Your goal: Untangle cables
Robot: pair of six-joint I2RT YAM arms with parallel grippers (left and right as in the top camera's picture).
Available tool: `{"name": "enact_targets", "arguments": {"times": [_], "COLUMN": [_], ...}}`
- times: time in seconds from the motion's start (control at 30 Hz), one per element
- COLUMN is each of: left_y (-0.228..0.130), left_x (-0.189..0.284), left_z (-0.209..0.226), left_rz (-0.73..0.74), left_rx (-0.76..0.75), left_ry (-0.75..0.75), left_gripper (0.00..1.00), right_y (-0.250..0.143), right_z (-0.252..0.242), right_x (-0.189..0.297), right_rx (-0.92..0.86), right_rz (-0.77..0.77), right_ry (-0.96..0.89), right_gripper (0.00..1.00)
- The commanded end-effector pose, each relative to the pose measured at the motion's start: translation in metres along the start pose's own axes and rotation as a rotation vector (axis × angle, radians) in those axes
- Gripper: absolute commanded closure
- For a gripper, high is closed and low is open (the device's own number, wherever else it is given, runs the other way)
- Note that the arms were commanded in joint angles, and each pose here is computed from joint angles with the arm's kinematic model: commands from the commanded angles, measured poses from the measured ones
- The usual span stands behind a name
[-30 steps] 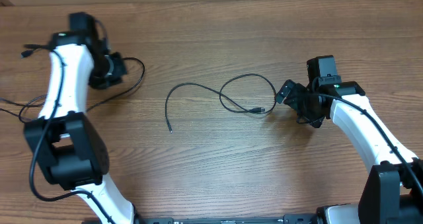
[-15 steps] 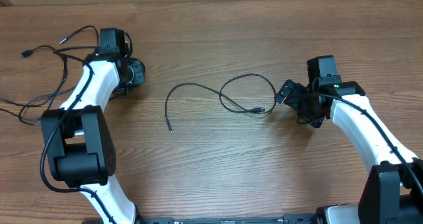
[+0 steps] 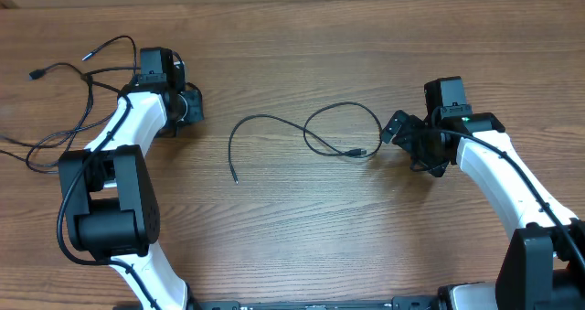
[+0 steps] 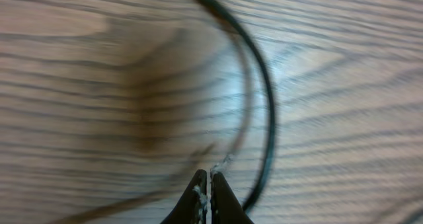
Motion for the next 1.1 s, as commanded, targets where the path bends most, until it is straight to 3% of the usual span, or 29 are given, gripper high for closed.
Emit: {"name": "enact_targets", "arguments": {"times": [0.0, 0.3, 0.67, 0.73, 0.9, 1.07], "left_y": [-0.006, -0.008, 0.036, 0.035, 0.029, 0.029], "left_x": [0.001, 0.002, 0.040, 0.037, 0.024, -0.010], "left_z": [-0.010, -0.012, -0.016, -0.013, 0.016, 0.021], "left_rz": [0.019, 0.033, -0.096, -0.089, -0.054, -0.046], "left_rx": [-0.060, -0.088, -0.097, -0.092, 0.028, 0.028], "left_ry": [-0.098, -0.116, -0.138, -0.114, 0.107, 0.135], "left_gripper": [0.94, 0.96, 0.96, 0.96, 0.96, 0.96], "right_y": [0.005, 0.005, 0.005, 0.005, 0.005, 0.005], "right_z": [0.007, 0.007, 0.007, 0.007, 0.007, 0.007], "right_x": [0.007, 0.007, 0.007, 0.007, 0.007, 0.007], "right_rx": [0.008, 0.008, 0.008, 0.008, 0.008, 0.008], "right_rz": [-0.020, -0.020, -0.020, -0.020, -0.020, -0.020], "right_ry": [0.029, 0.029, 0.029, 0.029, 0.029, 0.029], "right_gripper": [0.00, 0.00, 0.00, 0.00, 0.00, 0.00]}}
Point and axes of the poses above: each gripper's point midway between its finger pads, its own x axis back along the fingers, its own z axis along the line the jaws close on, y = z × x, the point moved 5 cm from there along x, back along the fingers, and after that the axes turned 8 degrees about -x, right-handed, at the moved point
